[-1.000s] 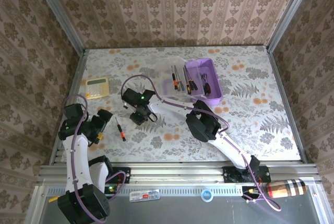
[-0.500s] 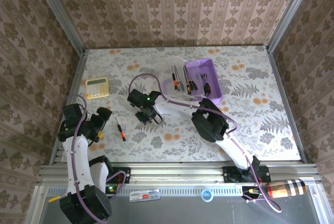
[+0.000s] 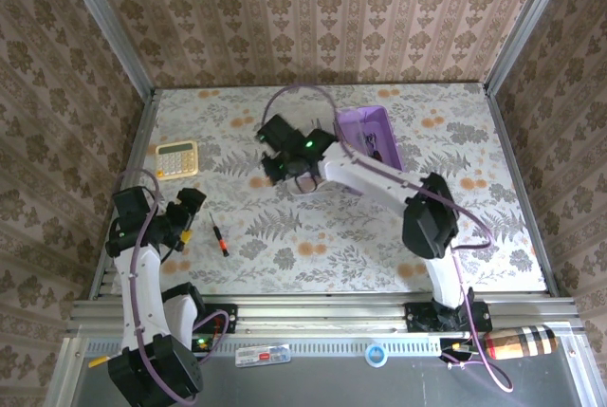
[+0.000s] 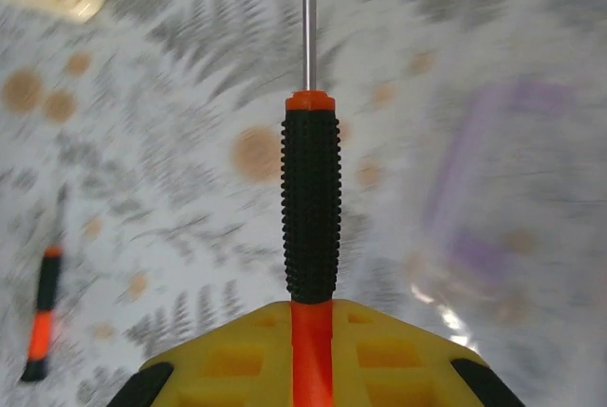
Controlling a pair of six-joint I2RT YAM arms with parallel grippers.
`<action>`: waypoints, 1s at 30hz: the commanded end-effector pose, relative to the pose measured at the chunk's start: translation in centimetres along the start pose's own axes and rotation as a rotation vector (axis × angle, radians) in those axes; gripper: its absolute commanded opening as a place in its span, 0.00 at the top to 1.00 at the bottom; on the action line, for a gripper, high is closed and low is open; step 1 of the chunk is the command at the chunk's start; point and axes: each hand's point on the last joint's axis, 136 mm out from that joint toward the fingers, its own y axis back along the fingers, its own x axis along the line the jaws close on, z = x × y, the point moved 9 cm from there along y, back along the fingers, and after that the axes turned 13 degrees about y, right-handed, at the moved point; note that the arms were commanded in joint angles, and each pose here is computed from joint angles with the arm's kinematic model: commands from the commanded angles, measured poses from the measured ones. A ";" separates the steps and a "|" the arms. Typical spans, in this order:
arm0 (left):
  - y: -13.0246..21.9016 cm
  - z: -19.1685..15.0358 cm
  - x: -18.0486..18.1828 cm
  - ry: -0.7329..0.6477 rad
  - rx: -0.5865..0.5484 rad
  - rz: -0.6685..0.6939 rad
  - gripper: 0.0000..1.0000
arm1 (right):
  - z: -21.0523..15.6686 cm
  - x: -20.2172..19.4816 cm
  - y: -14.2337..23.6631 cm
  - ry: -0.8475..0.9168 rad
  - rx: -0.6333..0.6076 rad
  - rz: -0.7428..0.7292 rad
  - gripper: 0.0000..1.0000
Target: Pack the tool kit
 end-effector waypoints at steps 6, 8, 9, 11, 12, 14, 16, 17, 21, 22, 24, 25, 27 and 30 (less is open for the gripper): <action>0.8 -0.9 -2.4 -0.106 0.044 -0.074 0.02 | -1.6 -7.6 -0.3 -0.141 0.078 -0.143 0.85; 1.2 -1.0 -2.7 -0.121 0.049 -0.068 0.02 | -1.8 -8.3 -0.9 -0.148 0.089 -0.156 0.85; 1.4 -1.1 -2.8 -0.129 0.052 -0.066 0.01 | -1.9 -8.6 -1.4 -0.156 0.098 -0.155 0.85; 1.8 -1.2 -3.0 -0.139 0.059 -0.064 0.01 | -1.9 -8.7 -2.1 -0.157 0.111 -0.148 0.85; 1.9 -1.3 -3.1 -0.145 0.063 -0.062 0.01 | -1.9 -8.7 -2.5 -0.156 0.117 -0.149 0.85; 2.2 -1.4 -3.2 -0.152 0.065 -0.060 0.01 | -2.1 -8.9 -3.3 -0.160 0.136 -0.151 0.85; 2.5 -1.4 -3.5 -0.153 0.065 -0.057 0.01 | -2.4 -9.0 -3.9 -0.169 0.150 -0.153 0.85; 2.6 -1.4 -3.5 -0.154 0.061 -0.056 0.01 | -2.5 -9.1 -4.2 -0.171 0.154 -0.151 0.85; 2.7 -1.4 -3.7 -0.155 0.064 -0.048 0.01 | -2.9 -9.4 -4.8 -0.186 0.166 -0.148 0.84; 2.7 -1.4 -3.7 -0.155 0.065 -0.046 0.01 | -2.9 -9.5 -4.8 -0.192 0.168 -0.146 0.84; 2.7 -1.4 -3.7 -0.153 0.065 -0.041 0.01 | -3.0 -9.7 -4.8 -0.198 0.167 -0.142 0.81; 2.7 -1.4 -3.7 -0.152 0.067 -0.040 0.01 | -2.9 -9.7 -4.7 -0.200 0.167 -0.138 0.80; 2.8 -1.3 -3.7 -0.150 0.063 -0.039 0.01 | -2.7 -9.7 -4.4 -0.200 0.163 -0.132 0.75; 2.9 -1.3 -3.9 -0.150 0.058 -0.041 0.00 | -2.3 -9.7 -3.6 -0.197 0.150 -0.129 0.70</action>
